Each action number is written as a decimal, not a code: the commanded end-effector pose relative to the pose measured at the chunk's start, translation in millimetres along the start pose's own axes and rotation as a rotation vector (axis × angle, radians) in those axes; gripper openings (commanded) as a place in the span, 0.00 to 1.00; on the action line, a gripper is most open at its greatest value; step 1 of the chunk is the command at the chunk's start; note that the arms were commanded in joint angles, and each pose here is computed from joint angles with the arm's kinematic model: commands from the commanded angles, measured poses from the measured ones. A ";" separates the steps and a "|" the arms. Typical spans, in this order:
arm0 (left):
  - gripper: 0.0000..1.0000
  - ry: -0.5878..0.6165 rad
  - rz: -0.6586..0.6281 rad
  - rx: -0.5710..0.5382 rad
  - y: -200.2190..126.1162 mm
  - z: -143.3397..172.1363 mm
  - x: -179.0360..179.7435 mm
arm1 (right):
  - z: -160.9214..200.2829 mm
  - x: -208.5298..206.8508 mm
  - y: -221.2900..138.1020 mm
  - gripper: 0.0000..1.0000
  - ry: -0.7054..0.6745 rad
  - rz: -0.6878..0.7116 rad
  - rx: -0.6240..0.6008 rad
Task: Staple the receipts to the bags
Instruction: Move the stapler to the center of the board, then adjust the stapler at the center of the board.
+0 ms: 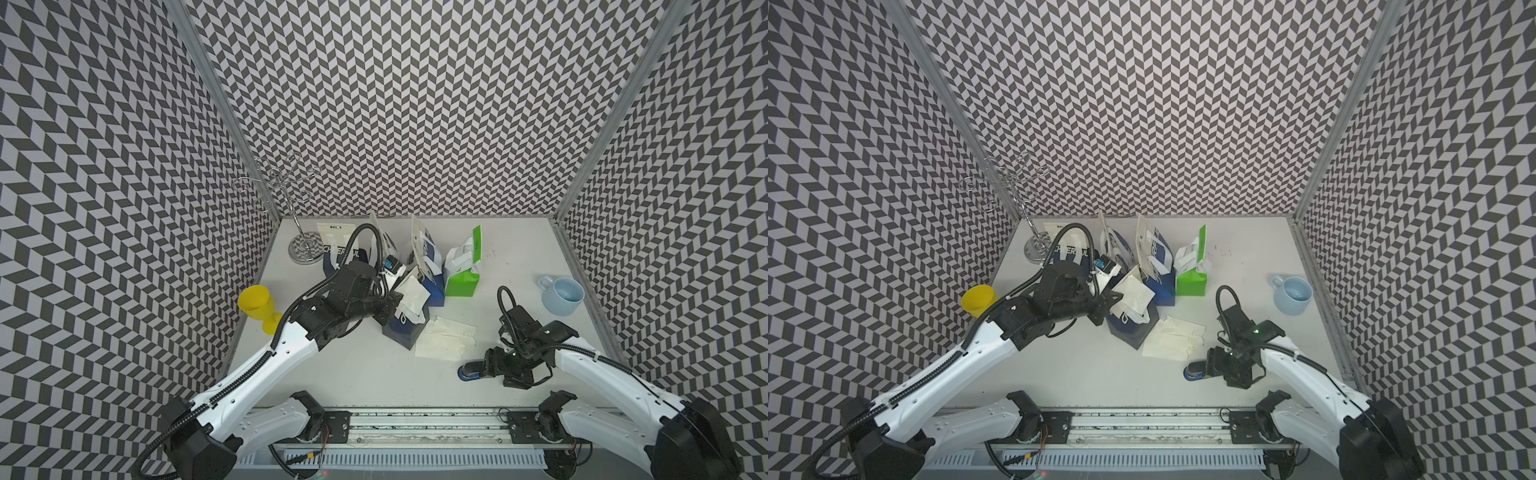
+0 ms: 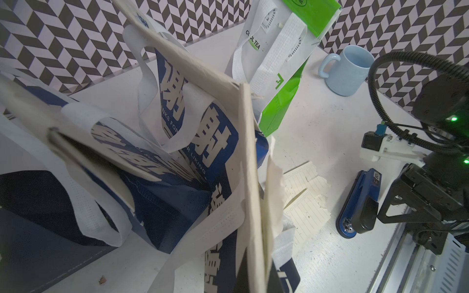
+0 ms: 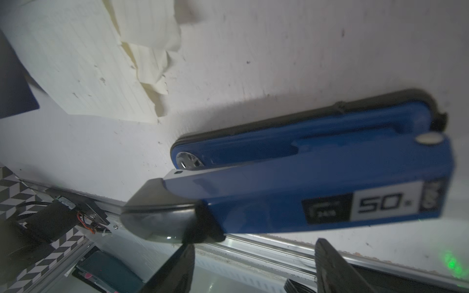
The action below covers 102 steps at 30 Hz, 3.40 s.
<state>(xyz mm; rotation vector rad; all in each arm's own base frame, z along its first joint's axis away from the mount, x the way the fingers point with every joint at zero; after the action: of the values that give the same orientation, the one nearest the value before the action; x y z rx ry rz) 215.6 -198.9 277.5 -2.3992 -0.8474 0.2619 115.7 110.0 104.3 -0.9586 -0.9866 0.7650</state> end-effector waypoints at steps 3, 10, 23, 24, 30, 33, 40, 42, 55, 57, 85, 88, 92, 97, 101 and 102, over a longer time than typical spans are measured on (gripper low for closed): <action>0.00 0.010 0.013 -0.028 2.7 -3.7 -2.3 | -37.7 25.8 -2.8 0.74 -0.059 -0.084 -0.107; 0.00 0.007 0.025 -0.010 9.1 -2.9 -2.7 | -92.8 49.6 -32.3 0.76 -0.105 -0.054 -0.338; 0.00 0.009 0.031 0.004 16.4 -2.3 -2.7 | -131.7 45.0 -35.8 0.78 0.125 -0.190 -0.428; 0.00 0.008 0.031 0.006 17.2 -1.6 -2.7 | -132.4 44.8 -39.2 0.78 0.158 -0.206 -0.445; 0.00 0.012 0.042 0.008 19.5 -0.4 -3.9 | -145.7 37.0 -55.8 0.79 0.243 -0.177 -0.543; 0.00 0.013 0.045 0.008 19.8 -1.1 -4.2 | -157.7 38.0 -58.4 0.79 0.271 -0.184 -0.558; 0.00 0.021 0.045 -0.006 16.2 -1.0 -5.7 | -155.4 42.7 -32.7 0.78 0.296 -0.225 -0.402; 0.00 0.024 0.042 -0.012 15.0 -0.2 -5.7 | -151.3 39.4 -27.1 0.78 0.319 -0.223 -0.388; 0.00 0.024 0.038 -0.016 14.8 0.9 -5.5 | -180.0 2.5 -39.3 0.78 0.219 0.268 -0.627; 0.00 0.022 0.041 -0.011 16.5 2.5 -5.6 | -180.6 -2.9 -47.0 0.78 0.217 0.333 -0.673; 0.00 0.029 0.063 -0.004 19.1 1.7 -10.1 | -114.2 40.7 -6.2 0.77 0.004 0.090 -0.337; 0.00 0.031 0.059 -0.004 19.1 2.2 -9.8 | -109.5 33.5 -9.1 0.77 0.003 0.116 -0.364; 0.00 0.029 0.062 -0.004 20.4 2.7 -10.3 | -113.0 39.7 -24.9 0.77 -0.011 0.128 -0.461; 0.00 0.034 0.068 -0.007 20.2 1.3 -11.5 | -113.6 46.3 -25.9 0.77 -0.017 0.162 -0.485; 0.00 0.038 0.064 -0.007 19.7 1.5 -11.6 | -112.3 42.2 -11.3 0.77 -0.013 0.170 -0.443; 0.00 0.037 0.060 -0.007 19.7 1.9 -11.1 | -111.2 38.7 -8.4 0.77 -0.011 0.186 -0.435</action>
<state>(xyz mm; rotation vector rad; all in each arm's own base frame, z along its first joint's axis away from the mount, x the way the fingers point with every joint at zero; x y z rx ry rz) 218.2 -216.4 270.6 -2.4432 -0.7780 0.2418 242.9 111.3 111.1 -1.4241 -1.1668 0.6696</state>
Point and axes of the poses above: each gripper's point midway between its finger pads, its own y axis out along the fingers, its own x axis along the line the jaws close on, z = x × y, the point moved 6 cm from there along -y, back along the fingers, and after that the axes turned 9 degrees about y, right-handed, at the moved point
